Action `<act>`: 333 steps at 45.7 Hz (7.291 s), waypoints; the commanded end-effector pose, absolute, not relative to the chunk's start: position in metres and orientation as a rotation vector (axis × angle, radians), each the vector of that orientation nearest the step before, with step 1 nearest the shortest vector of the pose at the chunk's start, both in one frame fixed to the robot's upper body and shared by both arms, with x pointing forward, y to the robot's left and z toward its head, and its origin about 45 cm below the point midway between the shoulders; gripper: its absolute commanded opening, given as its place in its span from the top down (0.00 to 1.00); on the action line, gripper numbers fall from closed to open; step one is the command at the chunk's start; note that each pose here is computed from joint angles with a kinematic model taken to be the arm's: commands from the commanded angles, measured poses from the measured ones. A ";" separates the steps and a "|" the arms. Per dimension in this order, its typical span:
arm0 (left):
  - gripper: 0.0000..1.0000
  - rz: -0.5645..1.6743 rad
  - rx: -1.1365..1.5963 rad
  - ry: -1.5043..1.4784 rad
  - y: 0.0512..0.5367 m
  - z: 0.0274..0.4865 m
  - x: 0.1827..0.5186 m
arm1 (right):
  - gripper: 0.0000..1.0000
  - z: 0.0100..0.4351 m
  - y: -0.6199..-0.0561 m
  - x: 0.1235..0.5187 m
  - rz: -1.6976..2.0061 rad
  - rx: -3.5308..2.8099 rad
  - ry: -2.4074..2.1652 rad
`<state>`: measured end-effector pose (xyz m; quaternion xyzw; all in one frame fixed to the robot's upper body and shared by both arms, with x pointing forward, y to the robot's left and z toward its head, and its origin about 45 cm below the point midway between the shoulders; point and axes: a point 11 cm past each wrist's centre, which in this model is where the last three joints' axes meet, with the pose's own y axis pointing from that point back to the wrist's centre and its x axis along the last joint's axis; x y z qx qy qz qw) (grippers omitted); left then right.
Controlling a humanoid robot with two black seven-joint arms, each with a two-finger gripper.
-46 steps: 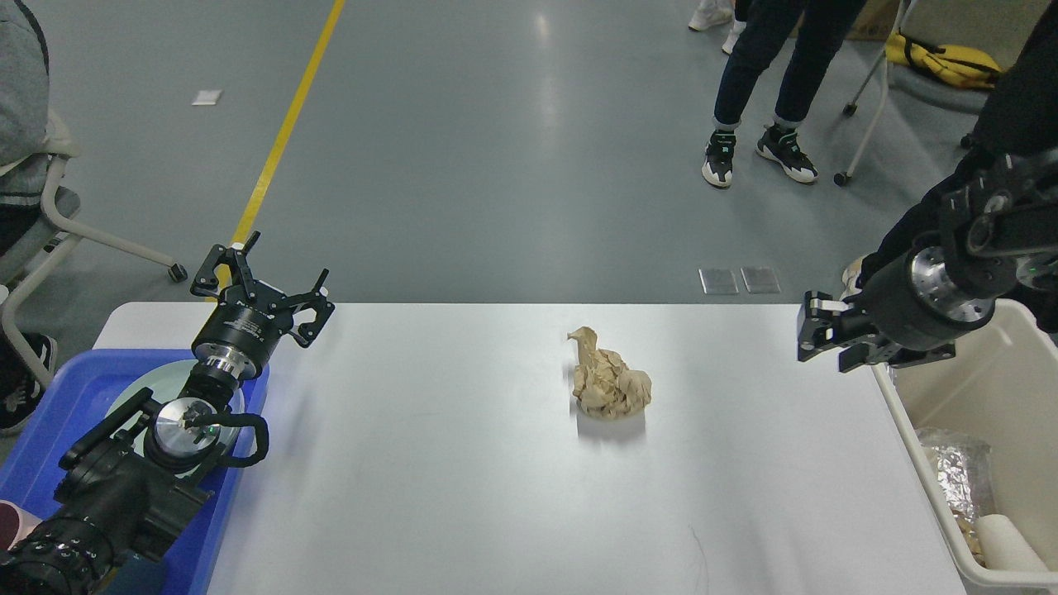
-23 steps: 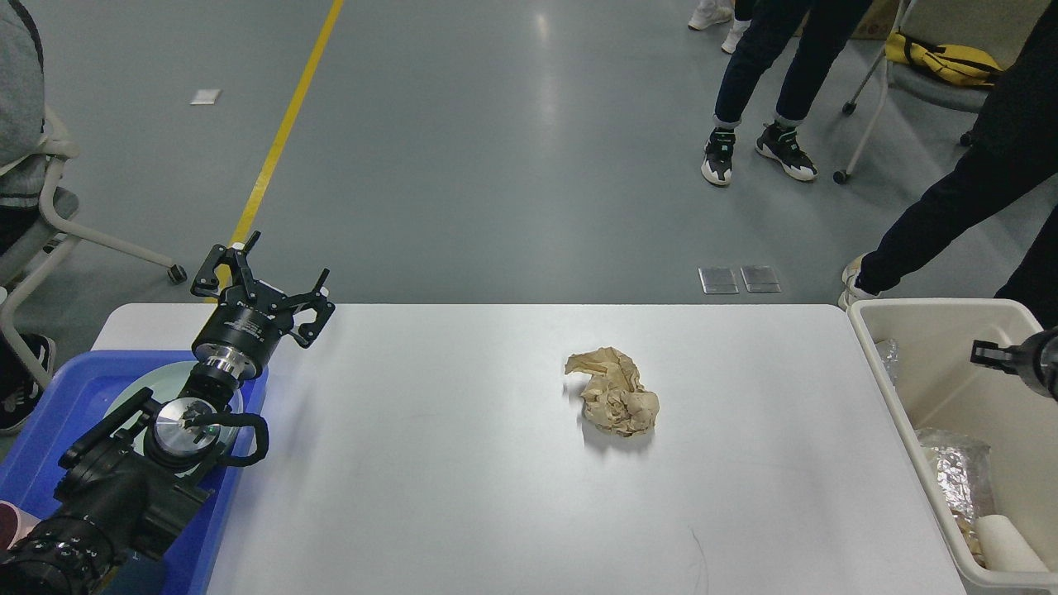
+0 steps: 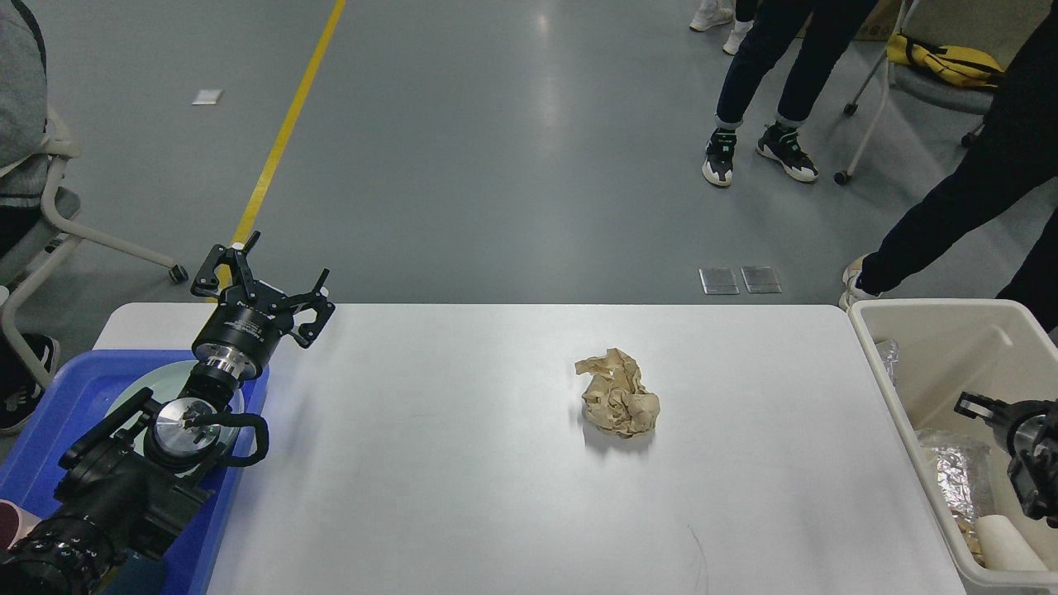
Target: Tidy desktop
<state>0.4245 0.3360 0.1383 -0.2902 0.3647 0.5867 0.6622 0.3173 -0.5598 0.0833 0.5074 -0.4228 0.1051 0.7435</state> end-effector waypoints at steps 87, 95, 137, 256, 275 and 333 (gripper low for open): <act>0.04 1.326 -0.655 0.824 0.336 0.138 0.425 | 0.00 0.168 -0.161 0.370 0.060 1.788 -0.571; 0.04 1.326 -0.657 0.825 0.336 0.138 0.425 | 0.00 0.144 -0.149 0.390 0.117 1.784 -0.653; 0.04 1.326 -0.655 0.824 0.336 0.138 0.425 | 0.47 0.057 -0.149 0.369 0.296 1.668 -0.530; 0.04 1.328 -0.656 0.825 0.336 0.138 0.425 | 0.00 0.048 -0.547 0.290 0.249 1.018 -0.802; 0.04 1.328 -0.656 0.825 0.336 0.138 0.425 | 0.00 0.068 -0.521 0.336 0.311 1.063 -0.872; 0.04 1.334 -0.655 0.830 0.338 0.135 0.422 | 0.00 0.276 -0.216 0.349 0.126 1.791 -0.181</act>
